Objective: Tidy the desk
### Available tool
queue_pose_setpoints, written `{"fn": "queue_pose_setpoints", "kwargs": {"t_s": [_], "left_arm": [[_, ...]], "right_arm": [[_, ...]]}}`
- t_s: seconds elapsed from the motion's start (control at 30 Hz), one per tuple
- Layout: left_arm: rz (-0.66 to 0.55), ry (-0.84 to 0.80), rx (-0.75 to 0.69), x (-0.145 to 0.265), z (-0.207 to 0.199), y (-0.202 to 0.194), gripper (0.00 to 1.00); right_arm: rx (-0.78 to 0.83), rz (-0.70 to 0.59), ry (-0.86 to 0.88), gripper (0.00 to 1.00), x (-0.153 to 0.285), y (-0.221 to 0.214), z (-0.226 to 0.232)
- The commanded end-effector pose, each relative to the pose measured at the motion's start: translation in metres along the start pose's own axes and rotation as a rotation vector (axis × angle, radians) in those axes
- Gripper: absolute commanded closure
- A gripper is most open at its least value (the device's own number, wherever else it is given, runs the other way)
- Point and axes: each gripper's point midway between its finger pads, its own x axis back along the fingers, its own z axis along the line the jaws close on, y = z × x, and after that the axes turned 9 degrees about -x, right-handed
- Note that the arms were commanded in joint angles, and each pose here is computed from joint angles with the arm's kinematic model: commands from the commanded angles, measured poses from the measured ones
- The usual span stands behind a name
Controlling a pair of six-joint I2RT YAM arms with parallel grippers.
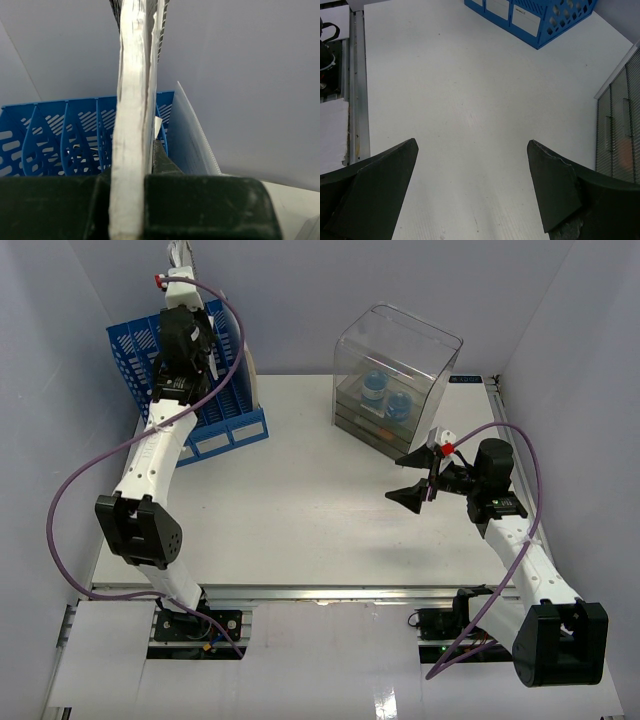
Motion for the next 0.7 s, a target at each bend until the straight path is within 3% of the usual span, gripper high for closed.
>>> {"fn": "queue_pose_setpoints", "kwargs": {"t_s": [0.0, 0.3, 0.67], "left_arm": [[-0.060, -0.004, 0.051, 0.003, 0.003, 0.018, 1.00], [-0.010, -0.028, 0.060, -0.003, -0.008, -0.011, 1.00], [-0.098, -0.091, 0.073, 0.011, -0.030, 0.033, 1.00]], "right_arm": [[0.021, -0.015, 0.016, 0.04, 0.000, 0.004, 0.001], [0.020, -0.016, 0.013, 0.04, 0.002, 0.004, 0.000], [0.017, -0.015, 0.014, 0.04, 0.002, 0.004, -0.001]]}}
